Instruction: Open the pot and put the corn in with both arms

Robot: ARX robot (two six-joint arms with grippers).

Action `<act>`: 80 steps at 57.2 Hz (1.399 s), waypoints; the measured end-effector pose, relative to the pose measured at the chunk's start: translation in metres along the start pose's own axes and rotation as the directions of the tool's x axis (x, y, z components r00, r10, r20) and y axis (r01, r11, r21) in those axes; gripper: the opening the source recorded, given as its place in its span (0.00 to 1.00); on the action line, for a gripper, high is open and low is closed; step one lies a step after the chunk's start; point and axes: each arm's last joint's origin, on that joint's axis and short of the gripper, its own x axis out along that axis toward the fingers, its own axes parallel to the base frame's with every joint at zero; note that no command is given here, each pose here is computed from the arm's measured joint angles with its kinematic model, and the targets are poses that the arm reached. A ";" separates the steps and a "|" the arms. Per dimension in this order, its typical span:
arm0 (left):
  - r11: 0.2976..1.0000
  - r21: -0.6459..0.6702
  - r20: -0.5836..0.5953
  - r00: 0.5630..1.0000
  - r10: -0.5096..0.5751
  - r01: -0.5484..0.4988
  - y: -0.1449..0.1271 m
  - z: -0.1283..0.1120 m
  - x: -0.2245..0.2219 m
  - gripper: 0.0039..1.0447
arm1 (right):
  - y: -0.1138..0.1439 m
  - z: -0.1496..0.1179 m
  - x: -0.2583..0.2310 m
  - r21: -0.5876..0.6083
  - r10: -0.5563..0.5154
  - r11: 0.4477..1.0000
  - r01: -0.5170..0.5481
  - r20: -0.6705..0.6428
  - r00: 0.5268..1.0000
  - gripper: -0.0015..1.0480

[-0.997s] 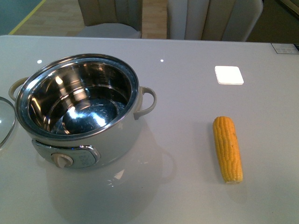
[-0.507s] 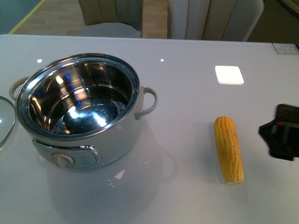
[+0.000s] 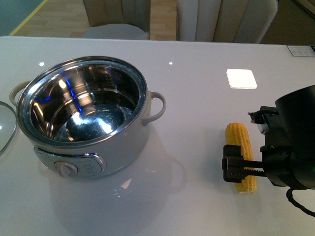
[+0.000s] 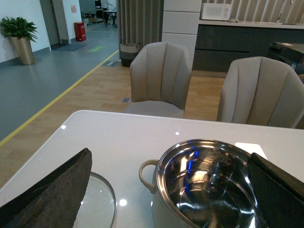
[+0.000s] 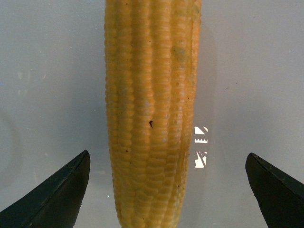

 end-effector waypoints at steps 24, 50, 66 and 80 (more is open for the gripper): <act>1.000 0.000 0.000 1.000 0.000 0.000 0.000 0.000 0.000 0.94 | 0.009 0.001 0.023 -0.049 0.011 0.999 -0.013 -0.028 1.000 0.53; 1.000 0.000 0.000 1.000 0.000 0.000 0.000 0.000 0.000 0.94 | 0.011 0.035 -0.061 -0.034 0.189 0.982 -0.186 0.106 0.976 0.22; 1.000 0.000 0.000 1.000 0.000 0.000 0.000 0.000 0.000 0.94 | 0.061 0.075 -0.123 0.014 0.425 0.898 -0.440 0.228 0.876 0.19; 1.000 0.000 0.000 1.000 0.000 0.000 0.000 0.000 0.000 0.94 | 0.124 0.097 -0.117 0.086 0.545 0.819 -0.567 0.186 0.817 0.19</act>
